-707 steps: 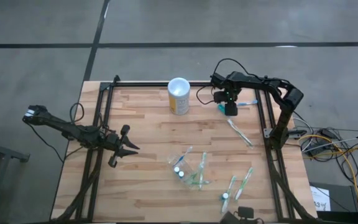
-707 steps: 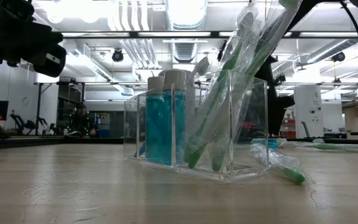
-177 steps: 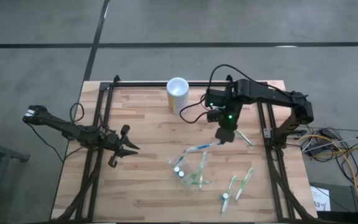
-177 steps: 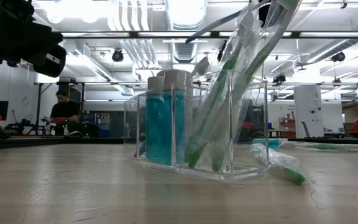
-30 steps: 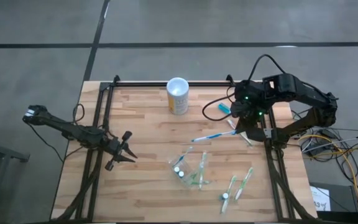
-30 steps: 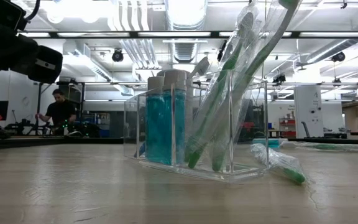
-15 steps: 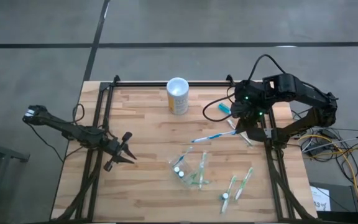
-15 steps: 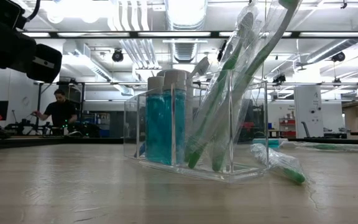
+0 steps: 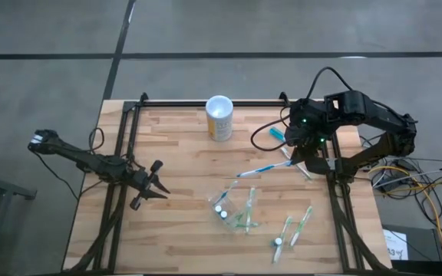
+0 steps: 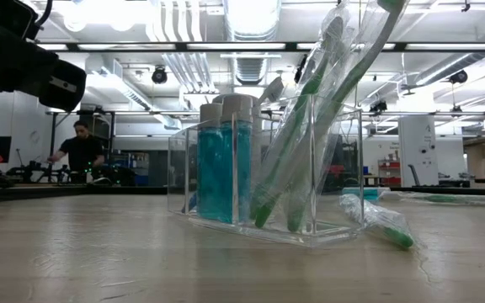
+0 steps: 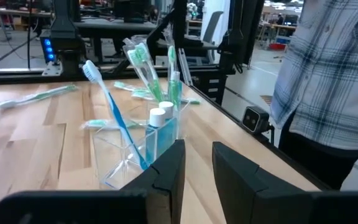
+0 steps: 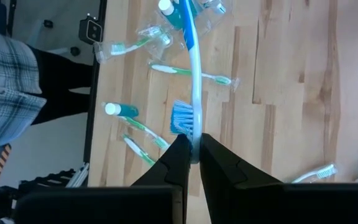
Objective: Pick & Place toothbrushing station
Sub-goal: Put the blue toothbrush into the left section of the transparent organizer
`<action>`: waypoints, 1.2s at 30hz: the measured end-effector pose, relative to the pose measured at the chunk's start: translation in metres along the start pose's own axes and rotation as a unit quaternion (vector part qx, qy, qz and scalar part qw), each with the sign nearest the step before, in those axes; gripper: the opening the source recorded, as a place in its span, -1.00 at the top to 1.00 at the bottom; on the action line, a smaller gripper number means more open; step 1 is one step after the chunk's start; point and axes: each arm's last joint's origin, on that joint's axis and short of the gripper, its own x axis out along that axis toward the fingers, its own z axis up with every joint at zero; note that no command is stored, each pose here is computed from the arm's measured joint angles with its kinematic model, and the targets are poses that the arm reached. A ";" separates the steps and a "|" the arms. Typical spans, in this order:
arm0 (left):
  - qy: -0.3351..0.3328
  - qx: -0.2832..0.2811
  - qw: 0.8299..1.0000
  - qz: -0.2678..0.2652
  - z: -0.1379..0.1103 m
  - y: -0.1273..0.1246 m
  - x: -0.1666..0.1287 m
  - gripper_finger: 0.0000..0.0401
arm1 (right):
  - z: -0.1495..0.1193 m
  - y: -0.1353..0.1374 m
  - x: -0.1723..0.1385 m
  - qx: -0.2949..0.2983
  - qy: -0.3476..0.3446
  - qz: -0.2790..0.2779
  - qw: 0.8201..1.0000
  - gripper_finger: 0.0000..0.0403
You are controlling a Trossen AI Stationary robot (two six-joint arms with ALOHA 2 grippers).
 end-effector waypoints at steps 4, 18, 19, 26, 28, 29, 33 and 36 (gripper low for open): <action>0.000 0.000 1.000 0.002 0.000 0.000 0.000 0.58 | 0.000 0.000 0.001 0.008 0.001 0.000 1.000 0.89; -0.214 -0.066 0.900 0.373 0.034 0.018 -0.015 0.58 | 0.002 -0.002 0.002 0.029 0.004 -0.010 1.000 0.89; -0.230 -0.078 0.889 0.387 0.037 0.018 -0.017 0.58 | 0.002 -0.002 0.002 0.029 0.004 -0.010 1.000 0.89; -0.253 -0.097 0.877 0.398 0.040 0.018 -0.020 0.58 | 0.002 -0.002 0.002 0.030 0.002 -0.010 1.000 0.89; -0.250 -0.096 0.877 0.398 0.039 0.018 -0.019 0.58 | 0.002 -0.002 0.002 0.030 0.002 -0.010 1.000 0.89; -0.250 -0.096 0.877 0.399 0.039 0.018 -0.019 0.58 | 0.002 -0.002 0.002 0.029 0.002 -0.010 1.000 0.89; -0.251 -0.097 0.876 0.399 0.040 0.019 -0.020 0.58 | 0.003 -0.002 0.002 0.032 0.001 -0.011 0.999 0.89; -0.270 -0.106 0.872 0.395 0.043 0.018 -0.021 0.58 | 0.003 -0.002 0.002 0.046 0.001 -0.011 0.999 0.89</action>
